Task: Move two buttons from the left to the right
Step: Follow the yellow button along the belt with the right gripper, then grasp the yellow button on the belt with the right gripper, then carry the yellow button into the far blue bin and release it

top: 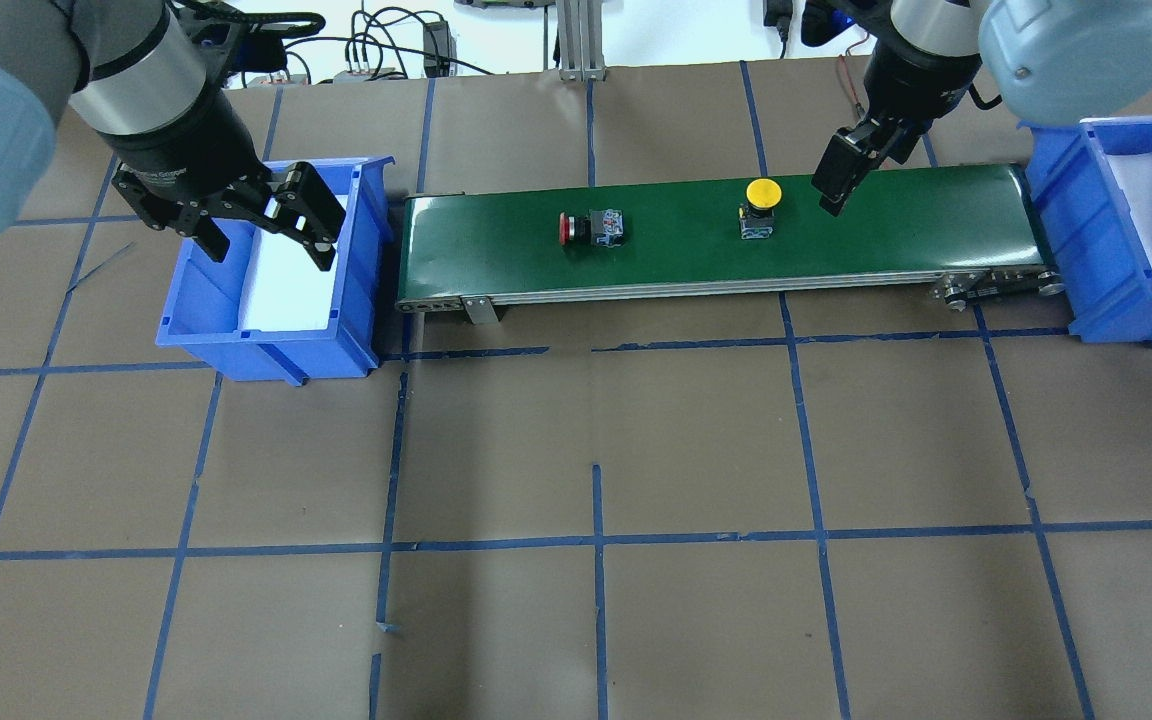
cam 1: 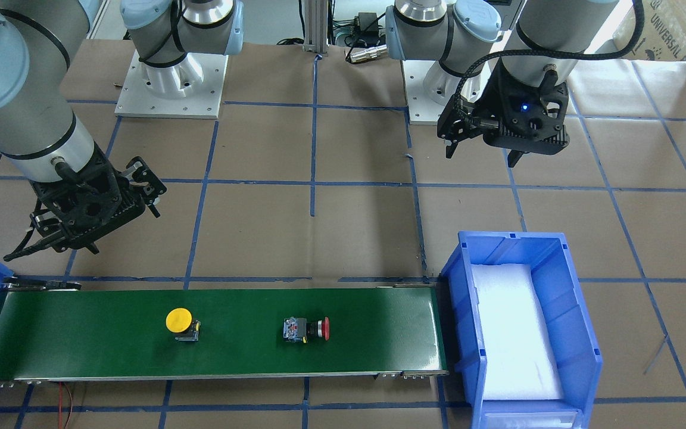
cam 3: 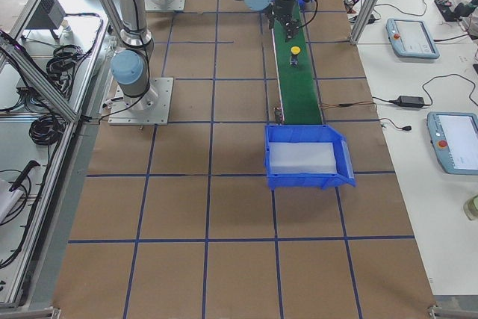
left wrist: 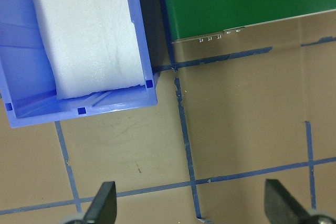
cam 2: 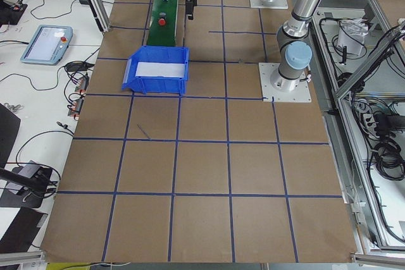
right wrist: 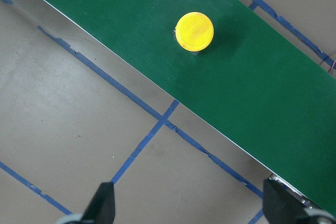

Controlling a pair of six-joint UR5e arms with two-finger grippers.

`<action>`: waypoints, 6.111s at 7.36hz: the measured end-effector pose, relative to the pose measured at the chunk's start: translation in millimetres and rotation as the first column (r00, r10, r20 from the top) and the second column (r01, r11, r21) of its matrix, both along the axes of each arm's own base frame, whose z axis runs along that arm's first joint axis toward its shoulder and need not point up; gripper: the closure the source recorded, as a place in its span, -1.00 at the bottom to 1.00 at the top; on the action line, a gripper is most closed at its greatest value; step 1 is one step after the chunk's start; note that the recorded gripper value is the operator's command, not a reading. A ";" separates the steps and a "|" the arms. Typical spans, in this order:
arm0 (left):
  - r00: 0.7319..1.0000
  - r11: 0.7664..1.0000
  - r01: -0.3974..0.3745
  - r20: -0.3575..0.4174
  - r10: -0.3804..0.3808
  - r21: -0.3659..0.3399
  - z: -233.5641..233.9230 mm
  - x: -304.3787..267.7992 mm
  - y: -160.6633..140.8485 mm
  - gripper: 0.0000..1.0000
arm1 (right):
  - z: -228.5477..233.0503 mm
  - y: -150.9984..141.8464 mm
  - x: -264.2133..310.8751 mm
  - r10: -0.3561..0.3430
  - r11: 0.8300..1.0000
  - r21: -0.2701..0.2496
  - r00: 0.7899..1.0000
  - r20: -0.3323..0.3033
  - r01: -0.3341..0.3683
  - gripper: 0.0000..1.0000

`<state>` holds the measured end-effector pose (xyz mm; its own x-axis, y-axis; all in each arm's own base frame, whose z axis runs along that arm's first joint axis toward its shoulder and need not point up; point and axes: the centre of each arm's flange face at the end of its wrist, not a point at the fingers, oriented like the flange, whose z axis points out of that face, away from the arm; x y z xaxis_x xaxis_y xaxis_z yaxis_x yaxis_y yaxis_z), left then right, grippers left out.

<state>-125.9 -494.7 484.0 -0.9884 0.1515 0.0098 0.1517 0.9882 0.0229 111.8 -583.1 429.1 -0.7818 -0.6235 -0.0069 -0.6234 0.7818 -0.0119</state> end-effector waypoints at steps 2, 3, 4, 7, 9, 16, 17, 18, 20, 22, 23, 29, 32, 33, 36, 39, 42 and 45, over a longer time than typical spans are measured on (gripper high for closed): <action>1.000 1.000 -0.001 0.000 0.001 0.001 -0.4 0.3 0.4 -1.00 | -0.5 -0.2 0.3 0.001 1.000 -0.003 1.000 0.005 -0.001 -1.00; 1.000 1.000 -0.002 0.000 0.002 0.001 -0.5 0.3 0.4 -1.00 | -1.0 -3.4 0.5 0.021 1.000 -0.019 1.000 0.005 -0.021 -1.00; 1.000 1.000 -0.002 0.000 0.002 0.001 -0.6 0.3 0.3 -1.00 | -3.4 -8.8 0.3 0.062 0.997 -0.039 0.998 0.002 -0.062 -1.00; 1.000 1.000 -0.003 0.000 0.003 0.000 -0.1 0.6 0.7 -1.00 | -5.4 -16.3 -2.2 0.274 0.958 -0.074 0.961 -0.035 -0.276 -0.99; 1.000 1.000 -0.003 0.000 0.003 -0.001 0.7 0.9 0.5 -1.00 | -20.6 -22.1 -4.9 0.391 0.918 -0.054 0.919 -0.051 -0.393 -0.99; 1.000 1.000 -0.005 0.000 0.005 0.003 -1.2 1.0 -1.4 -1.00 | -109.0 -61.4 -46.7 0.657 0.754 0.005 0.754 0.023 -0.657 -0.98; 1.000 1.000 -0.005 0.000 0.005 0.004 -2.0 1.1 -0.8 -1.00 | -120.0 -68.3 -45.4 0.663 0.749 -0.012 0.749 0.020 -0.662 -0.99; 1.000 1.000 -0.006 0.000 0.006 0.004 -2.6 1.1 -1.8 -1.00 | -135.4 -78.2 -45.8 0.665 0.747 -0.023 0.746 0.014 -0.665 -0.99; 1.000 1.000 -0.007 0.000 0.007 -0.002 -3.0 1.4 -3.8 -1.00 | -148.0 -93.0 -47.2 0.667 0.745 -0.036 0.745 -0.002 -0.666 -0.99; 1.000 1.000 -0.006 0.000 0.006 -0.007 -1.9 2.5 -1.0 -1.00 | -155.3 -95.2 -45.8 0.662 0.750 -0.032 0.750 0.007 -0.661 -0.91; 1.000 1.000 -0.005 0.000 0.005 -0.008 -1.3 2.9 -0.1 -1.00 | -158.7 -94.5 -43.9 0.661 0.750 -0.028 0.750 0.013 -0.661 -0.36; 1.000 1.000 -0.003 0.000 0.003 -0.007 -1.8 2.3 -1.3 -1.00 | -129.4 -97.5 -59.2 0.634 0.773 -0.029 0.773 -0.015 -0.634 0.76; 1.000 1.000 -0.004 0.000 0.004 -0.006 -2.5 2.5 -0.3 -1.00 | -36.6 -78.1 -202.8 0.454 0.890 -0.024 0.891 -0.016 -0.455 0.77; 1.000 1.000 -0.004 0.000 0.004 -0.006 -2.4 2.2 0.1 -1.00 | -28.4 -67.6 -265.2 0.389 0.921 -0.028 0.921 -0.023 -0.389 0.77; 1.000 1.000 -0.002 0.000 0.002 -0.008 -1.4 1.9 1.2 -1.00 | -73.8 -62.3 -399.8 0.325 0.941 -0.067 0.942 -0.086 -0.331 0.74; 1.000 1.000 -0.002 0.000 0.002 -0.007 -1.6 2.3 1.7 -1.00 | -137.6 -74.3 -435.5 0.309 0.947 -0.067 0.947 -0.084 -0.315 0.46; 1.000 1.000 -0.002 0.001 0.002 -0.007 -2.1 2.1 0.8 -1.00 | -175.0 -78.5 -438.4 0.302 0.952 -0.046 0.952 -0.039 -0.304 -0.99; 1.000 1.000 -0.002 0.000 0.002 -0.006 -2.3 1.8 0.6 -1.00 | -115.7 -86.9 -427.4 0.283 0.958 -0.039 0.959 -0.021 -0.284 -1.00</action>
<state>-124.0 -494.1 481.7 -0.9887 0.1494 0.0085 0.1495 0.9886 0.0165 -315.7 -670.0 313.4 -0.5727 -0.8191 0.0340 -0.8198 0.5719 -0.0293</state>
